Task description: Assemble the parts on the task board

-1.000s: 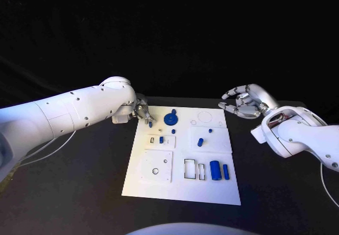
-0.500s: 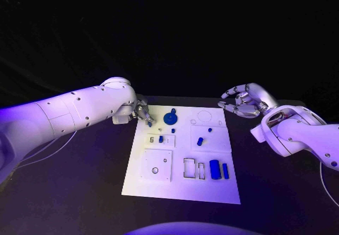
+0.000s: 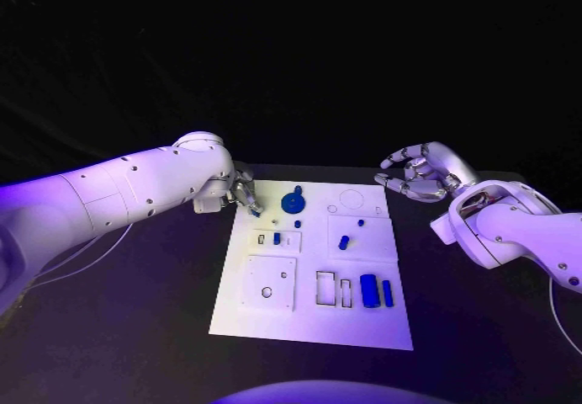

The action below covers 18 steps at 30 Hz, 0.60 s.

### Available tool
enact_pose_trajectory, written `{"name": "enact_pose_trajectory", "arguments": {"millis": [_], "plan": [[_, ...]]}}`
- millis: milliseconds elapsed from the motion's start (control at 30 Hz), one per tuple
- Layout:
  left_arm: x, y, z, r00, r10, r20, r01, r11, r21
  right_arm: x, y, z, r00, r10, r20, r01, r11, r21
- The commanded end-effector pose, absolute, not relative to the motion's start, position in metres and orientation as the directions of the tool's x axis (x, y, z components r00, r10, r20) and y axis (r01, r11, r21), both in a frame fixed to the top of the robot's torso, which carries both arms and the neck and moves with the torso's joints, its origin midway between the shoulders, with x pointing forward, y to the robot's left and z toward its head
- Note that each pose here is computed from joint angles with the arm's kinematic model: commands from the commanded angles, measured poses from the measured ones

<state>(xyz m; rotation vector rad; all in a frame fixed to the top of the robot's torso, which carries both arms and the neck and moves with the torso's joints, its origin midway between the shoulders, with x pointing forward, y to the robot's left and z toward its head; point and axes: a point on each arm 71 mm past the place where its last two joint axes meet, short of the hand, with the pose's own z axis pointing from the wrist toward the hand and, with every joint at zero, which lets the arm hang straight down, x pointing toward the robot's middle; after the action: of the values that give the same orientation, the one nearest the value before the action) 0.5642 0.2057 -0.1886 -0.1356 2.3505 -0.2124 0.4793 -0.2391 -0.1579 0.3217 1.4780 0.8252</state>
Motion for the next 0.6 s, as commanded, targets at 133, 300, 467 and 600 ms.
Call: {"name": "enact_pose_trajectory", "arguments": {"millis": [133, 300, 467, 600], "plan": [[0.560, 0.207, -0.187, -0.702, -0.230, -0.674, -0.061, 0.962, -0.265, 0.479, -0.239, -0.158, -0.110, 0.655, -0.748, -0.299, 0.696, 0.653], [0.552, 0.211, -0.185, -0.704, -0.269, -0.657, -0.072, 0.948, -0.310, 0.479, -0.240, -0.158, -0.110, 0.654, -0.749, -0.297, 0.697, 0.653], [0.539, 0.213, -0.182, -0.701, -0.303, -0.646, -0.074, 0.931, -0.356, 0.480, -0.241, -0.158, -0.110, 0.653, -0.749, -0.294, 0.699, 0.652], [0.529, 0.213, -0.181, -0.690, -0.329, -0.645, -0.074, 0.918, -0.389, 0.480, -0.242, -0.159, -0.110, 0.652, -0.750, -0.292, 0.700, 0.652]]}}
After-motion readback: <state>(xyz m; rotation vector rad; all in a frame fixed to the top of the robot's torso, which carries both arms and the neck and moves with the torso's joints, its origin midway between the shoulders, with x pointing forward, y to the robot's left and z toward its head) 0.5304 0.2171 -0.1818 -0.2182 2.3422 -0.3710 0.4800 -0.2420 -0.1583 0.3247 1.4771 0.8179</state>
